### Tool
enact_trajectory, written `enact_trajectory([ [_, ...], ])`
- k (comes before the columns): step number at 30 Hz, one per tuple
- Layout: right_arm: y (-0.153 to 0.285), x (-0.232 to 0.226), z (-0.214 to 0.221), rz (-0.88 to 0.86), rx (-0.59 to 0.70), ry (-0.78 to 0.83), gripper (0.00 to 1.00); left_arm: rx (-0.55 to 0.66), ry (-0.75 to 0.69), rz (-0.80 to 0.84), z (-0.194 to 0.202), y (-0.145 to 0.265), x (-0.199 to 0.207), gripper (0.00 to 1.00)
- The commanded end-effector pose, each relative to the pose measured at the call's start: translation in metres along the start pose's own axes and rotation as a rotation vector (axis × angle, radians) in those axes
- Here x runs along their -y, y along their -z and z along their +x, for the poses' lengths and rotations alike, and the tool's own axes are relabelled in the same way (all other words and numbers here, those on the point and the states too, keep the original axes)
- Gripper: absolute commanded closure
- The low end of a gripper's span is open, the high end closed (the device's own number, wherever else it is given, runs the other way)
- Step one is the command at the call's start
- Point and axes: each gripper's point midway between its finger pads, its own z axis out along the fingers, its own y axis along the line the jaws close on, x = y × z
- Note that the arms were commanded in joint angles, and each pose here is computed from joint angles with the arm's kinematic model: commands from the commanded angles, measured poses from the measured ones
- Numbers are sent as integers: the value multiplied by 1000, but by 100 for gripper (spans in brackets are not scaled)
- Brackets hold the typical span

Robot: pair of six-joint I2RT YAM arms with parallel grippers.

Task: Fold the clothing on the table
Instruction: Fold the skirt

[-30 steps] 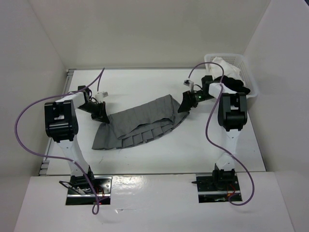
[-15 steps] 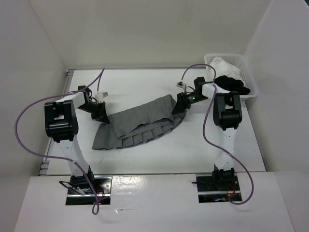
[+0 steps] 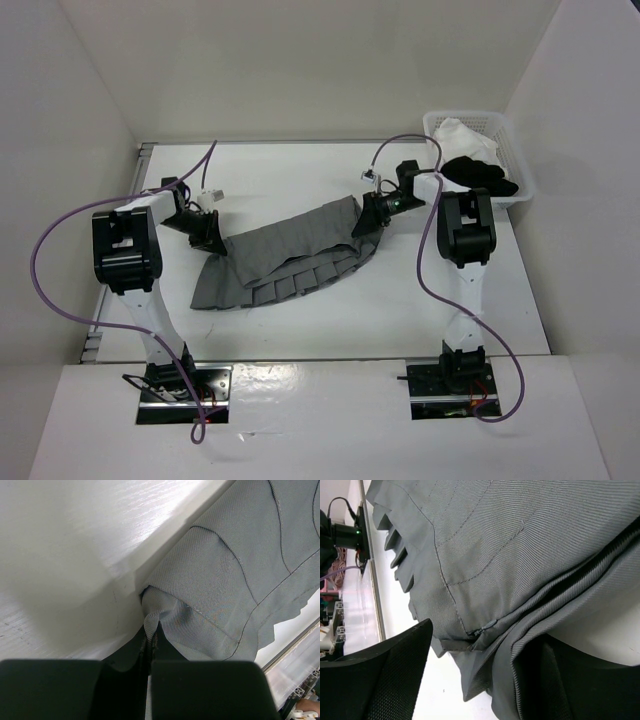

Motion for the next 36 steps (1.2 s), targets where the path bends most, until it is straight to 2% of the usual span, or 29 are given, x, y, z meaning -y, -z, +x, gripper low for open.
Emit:
enact_trajectory([
  [1, -16, 16, 16, 47, -71, -10, 24, -18, -26, -20, 6, -1, -1, 100],
  [8, -16, 16, 17, 55, -75, -29, 38, -18, -26, -20, 6, -1, -1, 100],
  [17, -15, 21, 18, 83, -84, -30, 46, -15, -26, -11, 5, -1, 0, 100],
  [21, -14, 22, 18, 94, -84, -22, 55, -15, -26, -11, 5, -1, 0, 100],
  [24, -13, 25, 19, 111, -93, -22, 71, -15, -26, -11, 5, -1, 0, 100],
  [28, -10, 28, 20, 151, -107, -22, 87, -15, -26, -11, 5, -1, 0, 100],
  [32, 2, 36, 0, 243, -103, 22, 91, -10, -26, 7, 3, 0, 4, 100],
  [36, 19, 44, -24, 353, -99, 73, 91, -12, -84, 14, -5, -4, 21, 100],
])
